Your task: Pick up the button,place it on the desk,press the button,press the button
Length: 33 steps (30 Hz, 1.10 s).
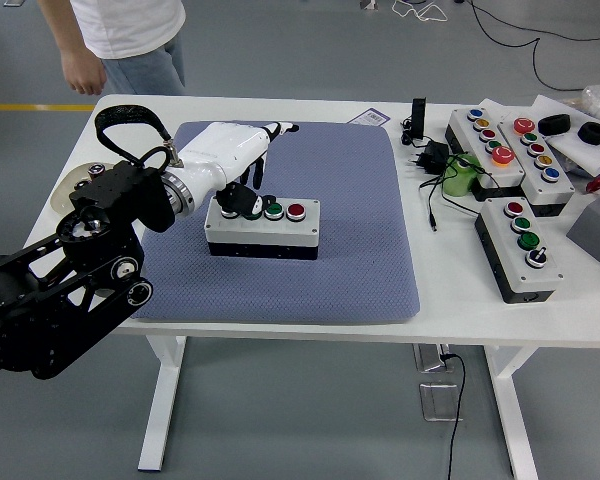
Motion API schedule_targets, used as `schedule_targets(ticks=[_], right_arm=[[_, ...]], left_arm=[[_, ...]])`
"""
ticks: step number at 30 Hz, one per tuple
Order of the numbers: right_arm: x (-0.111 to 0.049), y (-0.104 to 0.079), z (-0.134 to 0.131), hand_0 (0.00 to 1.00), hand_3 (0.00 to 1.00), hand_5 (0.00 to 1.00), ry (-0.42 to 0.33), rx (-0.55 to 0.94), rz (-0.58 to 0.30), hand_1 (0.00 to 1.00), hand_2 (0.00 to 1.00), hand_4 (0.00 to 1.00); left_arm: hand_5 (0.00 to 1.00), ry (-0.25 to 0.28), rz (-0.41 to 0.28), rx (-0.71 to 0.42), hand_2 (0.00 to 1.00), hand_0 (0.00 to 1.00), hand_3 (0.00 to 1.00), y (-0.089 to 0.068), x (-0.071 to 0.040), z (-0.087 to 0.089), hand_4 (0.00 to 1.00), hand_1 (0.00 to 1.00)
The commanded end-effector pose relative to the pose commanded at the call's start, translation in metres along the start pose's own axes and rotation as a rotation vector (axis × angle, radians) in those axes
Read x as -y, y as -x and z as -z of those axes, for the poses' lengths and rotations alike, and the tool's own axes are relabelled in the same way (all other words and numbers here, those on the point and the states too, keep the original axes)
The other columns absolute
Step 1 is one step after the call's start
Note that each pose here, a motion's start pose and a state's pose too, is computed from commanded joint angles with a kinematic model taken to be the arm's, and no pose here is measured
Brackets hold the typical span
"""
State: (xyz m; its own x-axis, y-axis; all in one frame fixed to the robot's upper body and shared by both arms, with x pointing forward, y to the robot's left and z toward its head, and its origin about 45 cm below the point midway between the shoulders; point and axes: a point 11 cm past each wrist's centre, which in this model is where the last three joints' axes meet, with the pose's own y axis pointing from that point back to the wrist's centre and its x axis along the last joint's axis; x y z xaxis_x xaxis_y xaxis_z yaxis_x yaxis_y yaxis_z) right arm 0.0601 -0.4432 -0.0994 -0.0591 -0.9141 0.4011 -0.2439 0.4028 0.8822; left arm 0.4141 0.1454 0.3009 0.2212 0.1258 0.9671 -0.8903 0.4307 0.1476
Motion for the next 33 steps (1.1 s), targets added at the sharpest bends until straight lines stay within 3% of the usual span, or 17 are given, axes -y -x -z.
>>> schedule_targets(ticks=[1,6,7,17,33], right_arm=[[0.000,0.000,0.000,0.730,0.694,0.291,0.000,0.000,0.000,0.697,0.745,0.455],[0.000,0.000,0.001,0.730,0.694,0.291,-0.001,-0.001,-0.001,0.697,0.745,0.455],[0.000,0.000,0.001,0.729,0.694,0.290,-0.001,-0.001,-0.001,0.696,0.745,0.454],[0.000,0.000,0.000,0.729,0.694,0.289,0.000,-0.003,-0.001,0.697,0.745,0.454],[0.000,-0.001,0.001,0.730,0.694,0.290,-0.003,-0.006,-0.001,0.697,0.745,0.453]], left_arm=[[0.002,0.000,0.011,0.001,0.036,0.034,0.854,0.003,0.001,-0.001,0.607,0.002],[0.002,-0.005,0.088,0.017,0.036,0.034,0.854,0.018,0.005,-0.003,0.607,0.002],[0.002,-0.006,0.096,0.021,0.020,0.037,0.841,0.020,0.005,-0.003,0.487,0.002],[0.002,-0.007,0.157,0.031,0.019,0.042,0.839,0.036,0.013,-0.006,0.476,0.002],[0.002,-0.063,0.210,0.054,0.025,0.051,0.849,0.057,0.022,0.011,0.478,0.002]])
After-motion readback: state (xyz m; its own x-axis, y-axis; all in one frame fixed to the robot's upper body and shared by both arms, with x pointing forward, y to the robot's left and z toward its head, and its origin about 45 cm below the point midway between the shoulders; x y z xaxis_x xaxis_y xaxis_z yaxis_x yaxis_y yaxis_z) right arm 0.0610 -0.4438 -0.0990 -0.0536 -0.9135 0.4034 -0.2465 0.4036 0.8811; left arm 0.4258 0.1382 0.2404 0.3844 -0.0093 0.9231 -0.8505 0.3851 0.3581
